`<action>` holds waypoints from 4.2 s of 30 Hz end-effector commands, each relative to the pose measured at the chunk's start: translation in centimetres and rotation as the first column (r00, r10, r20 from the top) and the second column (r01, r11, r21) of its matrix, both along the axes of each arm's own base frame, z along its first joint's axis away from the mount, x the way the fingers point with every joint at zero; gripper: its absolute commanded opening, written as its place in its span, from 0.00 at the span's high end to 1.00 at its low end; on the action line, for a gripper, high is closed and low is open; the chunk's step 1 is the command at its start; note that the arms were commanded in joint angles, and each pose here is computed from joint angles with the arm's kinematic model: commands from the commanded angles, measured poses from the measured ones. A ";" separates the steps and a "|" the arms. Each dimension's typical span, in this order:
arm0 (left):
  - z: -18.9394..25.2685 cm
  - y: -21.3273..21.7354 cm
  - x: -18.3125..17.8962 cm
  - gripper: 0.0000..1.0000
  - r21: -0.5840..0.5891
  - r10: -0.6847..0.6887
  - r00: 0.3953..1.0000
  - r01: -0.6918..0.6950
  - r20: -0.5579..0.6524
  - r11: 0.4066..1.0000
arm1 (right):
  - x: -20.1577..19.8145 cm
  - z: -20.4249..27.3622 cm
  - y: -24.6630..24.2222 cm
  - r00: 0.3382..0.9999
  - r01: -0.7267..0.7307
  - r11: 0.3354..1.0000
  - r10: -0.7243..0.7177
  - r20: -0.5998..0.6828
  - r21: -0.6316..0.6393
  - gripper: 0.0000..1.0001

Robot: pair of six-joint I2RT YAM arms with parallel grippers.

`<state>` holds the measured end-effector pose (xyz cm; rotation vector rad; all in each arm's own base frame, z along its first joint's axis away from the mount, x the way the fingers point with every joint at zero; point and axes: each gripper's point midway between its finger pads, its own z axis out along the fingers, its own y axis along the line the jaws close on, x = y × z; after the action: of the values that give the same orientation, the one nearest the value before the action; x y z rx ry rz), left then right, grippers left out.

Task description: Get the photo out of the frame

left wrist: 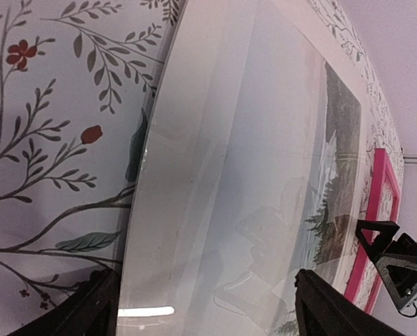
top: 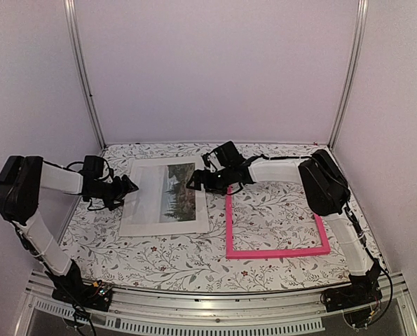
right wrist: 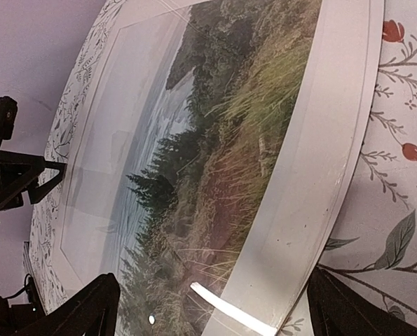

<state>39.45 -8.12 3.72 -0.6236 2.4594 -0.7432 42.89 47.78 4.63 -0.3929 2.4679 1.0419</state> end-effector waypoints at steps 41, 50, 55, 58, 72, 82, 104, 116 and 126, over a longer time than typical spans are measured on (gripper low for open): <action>0.8 -1.6 -8.0 0.11 0.031 -0.043 0.998 0.044 -0.050 0.999 | -5.3 0.1 -3.2 0.998 0.018 0.989 -0.028 -0.064 -0.146 0.04; 0.2 -1.1 -13.5 0.10 0.053 -0.024 0.992 0.031 -0.122 0.998 | -6.0 0.2 -3.8 0.997 0.009 0.988 -0.021 -0.073 -0.152 0.04; -0.5 -2.0 -16.4 0.10 -0.010 -0.036 0.987 0.035 -0.156 0.999 | -6.2 0.3 -3.9 0.997 0.003 0.988 -0.013 -0.070 -0.152 0.04; -1.1 -2.7 -17.7 0.10 -0.038 -0.047 0.983 0.041 -0.180 0.998 | -6.3 0.3 -3.9 0.997 -0.002 0.989 -0.009 -0.072 -0.151 0.05; -1.7 -4.2 -18.6 0.19 -0.068 -0.058 0.979 0.046 -0.197 0.997 | -6.6 -0.1 -4.1 0.997 -0.010 0.988 -0.003 -0.081 -0.156 0.04; -0.4 -4.3 -17.8 0.42 -0.072 -0.056 0.986 0.045 -0.156 0.996 | -6.7 -0.2 -4.1 0.997 -0.010 0.988 -0.002 -0.082 -0.152 0.05; -0.5 -3.9 -20.0 0.46 0.000 -0.093 0.973 0.095 -0.209 0.995 | -11.5 -0.7 -5.8 0.985 -0.064 0.986 0.037 -0.170 -0.154 0.06; 2.4 -3.1 -17.1 0.42 0.117 -0.084 0.988 0.099 -0.133 0.988 | -10.8 -1.2 -5.3 0.986 -0.056 0.985 0.029 -0.165 -0.163 0.06; 1.0 -3.5 -15.4 0.37 0.151 -0.115 0.984 0.135 -0.138 0.979 | -10.7 -1.3 -5.5 0.988 -0.045 0.983 0.017 -0.156 -0.177 0.06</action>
<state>22.98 -11.34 4.63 -0.5330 2.6868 -0.5735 32.24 42.51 4.09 -0.4419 2.6842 0.9279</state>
